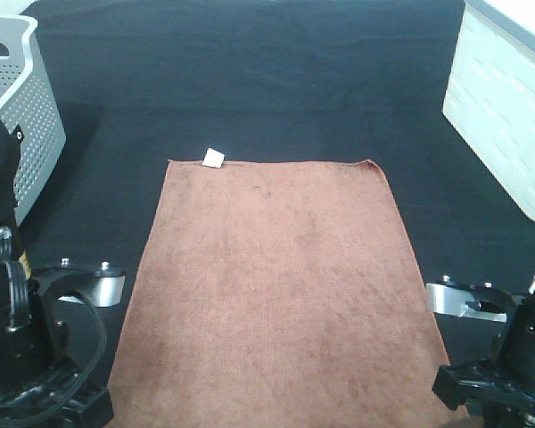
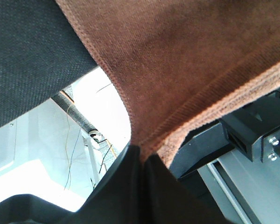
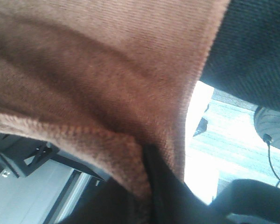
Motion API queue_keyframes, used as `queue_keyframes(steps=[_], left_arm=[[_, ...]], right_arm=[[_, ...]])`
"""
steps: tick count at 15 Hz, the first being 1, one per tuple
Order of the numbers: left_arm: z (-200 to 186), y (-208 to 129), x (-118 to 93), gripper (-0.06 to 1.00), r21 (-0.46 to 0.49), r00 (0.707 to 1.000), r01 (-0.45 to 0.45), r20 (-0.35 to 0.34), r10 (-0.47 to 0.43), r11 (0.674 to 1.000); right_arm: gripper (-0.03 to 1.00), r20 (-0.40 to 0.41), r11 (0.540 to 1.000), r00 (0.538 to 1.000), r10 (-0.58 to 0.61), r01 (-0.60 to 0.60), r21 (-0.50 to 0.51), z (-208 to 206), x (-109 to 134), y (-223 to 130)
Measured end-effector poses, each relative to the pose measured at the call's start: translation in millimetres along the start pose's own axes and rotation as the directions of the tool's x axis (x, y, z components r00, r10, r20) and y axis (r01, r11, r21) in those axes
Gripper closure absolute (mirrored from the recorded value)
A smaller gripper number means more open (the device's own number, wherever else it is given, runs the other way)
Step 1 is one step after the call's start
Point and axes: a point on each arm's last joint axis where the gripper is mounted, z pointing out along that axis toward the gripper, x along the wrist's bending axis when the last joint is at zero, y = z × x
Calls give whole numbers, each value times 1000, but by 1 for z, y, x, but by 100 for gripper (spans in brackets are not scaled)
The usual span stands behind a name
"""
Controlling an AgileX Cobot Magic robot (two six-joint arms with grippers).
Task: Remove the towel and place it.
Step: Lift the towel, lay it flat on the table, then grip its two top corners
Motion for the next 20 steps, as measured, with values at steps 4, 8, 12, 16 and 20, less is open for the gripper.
queue_keyframes(steps=[4, 8, 12, 16, 20], left_arm=[[3, 0, -10, 93, -8, 999, -45, -23, 45, 999], [3, 1, -15, 53, -18, 999, -32, 4, 32, 999], [5, 1, -29, 12, -31, 997, -83, -2, 83, 996], [-11, 13, -40, 10, -104, 986, -164, -25, 163, 981], [-65, 47, -37, 10, -260, 951, -280, -209, 229, 924]], right_arm=[[90, -14, 1000, 1000, -15, 15, -3, 0, 1, 0], [60, -18, 1000, 1000, -9, 9, -5, 0, 1, 0], [26, -25, 1000, 1000, 2, -2, -12, 0, 1, 1], [23, -12, 998, 1000, -4, 4, -58, -3, 1, 6], [23, 126, 946, 989, -83, 117, -301, -68, 13, 31]])
